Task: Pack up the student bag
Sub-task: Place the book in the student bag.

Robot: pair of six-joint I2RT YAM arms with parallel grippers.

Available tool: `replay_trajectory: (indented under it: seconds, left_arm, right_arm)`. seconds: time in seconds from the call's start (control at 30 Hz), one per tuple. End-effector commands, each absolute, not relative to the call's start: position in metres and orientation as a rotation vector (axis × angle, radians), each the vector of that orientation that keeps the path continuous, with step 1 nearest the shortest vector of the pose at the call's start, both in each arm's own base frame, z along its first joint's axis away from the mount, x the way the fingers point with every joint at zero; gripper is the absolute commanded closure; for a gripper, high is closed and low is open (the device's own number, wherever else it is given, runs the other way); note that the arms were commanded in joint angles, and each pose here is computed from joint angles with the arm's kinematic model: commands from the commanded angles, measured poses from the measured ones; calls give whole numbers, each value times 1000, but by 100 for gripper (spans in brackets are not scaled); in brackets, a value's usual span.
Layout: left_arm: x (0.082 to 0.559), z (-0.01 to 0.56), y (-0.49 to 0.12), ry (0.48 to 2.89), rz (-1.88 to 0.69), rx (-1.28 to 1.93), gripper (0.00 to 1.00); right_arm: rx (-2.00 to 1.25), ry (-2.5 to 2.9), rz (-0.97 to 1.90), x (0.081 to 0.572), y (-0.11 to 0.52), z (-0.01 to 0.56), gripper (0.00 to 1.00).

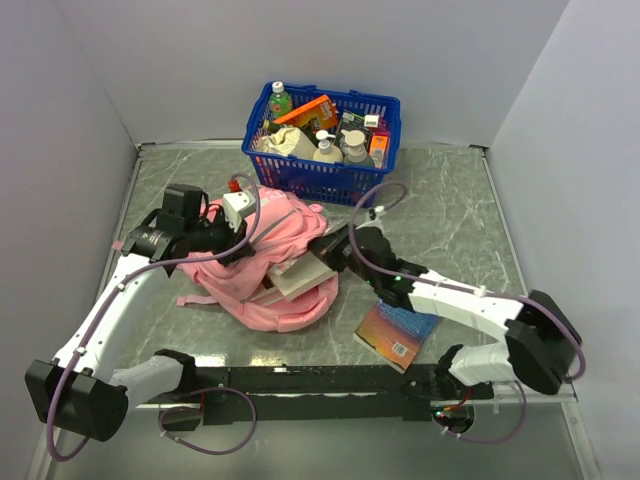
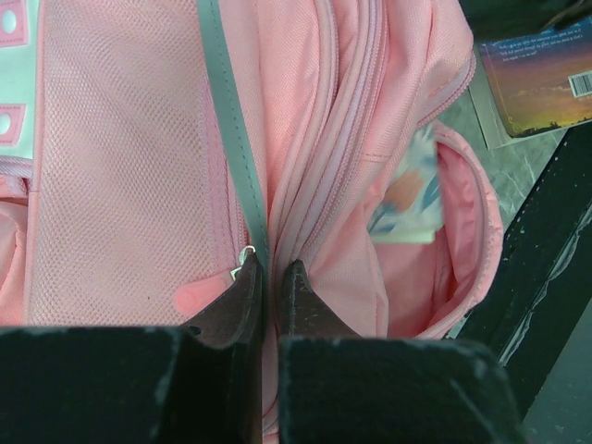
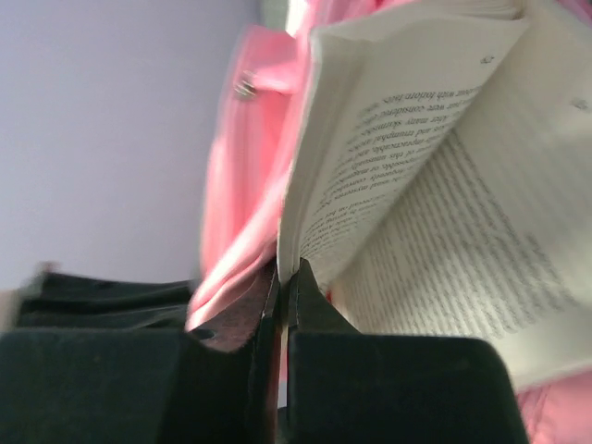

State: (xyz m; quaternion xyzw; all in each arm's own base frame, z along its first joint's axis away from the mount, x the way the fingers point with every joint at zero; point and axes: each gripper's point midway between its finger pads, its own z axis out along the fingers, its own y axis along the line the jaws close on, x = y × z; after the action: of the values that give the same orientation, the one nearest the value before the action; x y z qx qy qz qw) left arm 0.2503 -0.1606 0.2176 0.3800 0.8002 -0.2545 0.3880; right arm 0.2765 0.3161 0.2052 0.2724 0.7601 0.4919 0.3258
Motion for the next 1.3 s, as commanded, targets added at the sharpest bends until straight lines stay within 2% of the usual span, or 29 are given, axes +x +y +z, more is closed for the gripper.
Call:
replay_trajectory:
  seconds: [0.0,0.07,0.1,0.13,0.2,0.23,0.27,0.33,0.4,0.5,0.57,0.6,0.63,0.67,0.7,0.8,0.87,0.93,0.97,1.0,1.03,1.1,1.27]
  left_arm:
    - [278,268,-169,1809,-585,993,99]
    - [279,265,-170,1818,-590,989,99]
    - [279,264,-170,1819,-594,989,99]
    - [280,262,-171,1823,-598,990,99]
    - [282,262,-171,1827,-597,985,99]
    - [284,263,-171,1823,-594,984,99]
    - [284,262,-171,1827,-592,981,99]
    - [286,261,-170,1827,-583,983,99]
    - [289,261,-169,1829,-569,982,99]
    - [290,262,-169,1831,-565,982,99]
    - [291,261,-169,1834,-562,978,99]
    - [290,263,-169,1828,-561,980,99]
    - [290,263,-169,1827,-561,979,99]
    - [290,263,-168,1834,-560,976,99]
    - [291,265,-168,1832,-558,975,99]
    - [291,267,-168,1832,-556,979,99]
    - [290,265,-168,1838,-558,980,99]
    - [290,262,-168,1840,-558,981,99]
    - [290,259,-168,1845,-562,982,99]
    - [289,258,-168,1847,-565,982,99]
    - [289,257,-168,1846,-566,983,99]
    - [289,256,-168,1849,-566,987,99]
    - [287,255,-169,1843,-572,1001,99]
  right_arm:
    - [487,1933,1501,260,373,263,100]
    - [394,2036,1493,243,387,252,100]
    - [333,2112,1490,232,393,240,95]
    - [295,2157,1492,224,394,234,76]
    - [268,2208,1450,214,384,227,63]
    - [253,2231,1441,207,378,220,45]
    - [241,2232,1431,204,373,220,36]
    - [202,2258,1387,195,359,221,29]
    - [173,2291,1327,186,343,219,27]
    - [163,2314,1247,182,317,216,32]
    - [160,2300,1155,186,298,214,46]
    - [192,2335,1070,189,284,202,70]
    - [209,2338,1018,193,274,197,82]
    - [228,2324,967,200,265,193,91]
    - [240,2323,931,208,256,185,96]
    - [266,2348,750,219,239,171,94]
    - [430,2471,474,208,199,141,92]
    - [586,2532,258,204,157,124,80]
    - [632,2560,236,201,150,119,73]
    - [655,2627,229,189,145,105,60]
    - [678,2648,214,184,138,99,57]
    - [773,2695,142,166,121,85,52]
    - [963,2663,8,133,87,79,52]
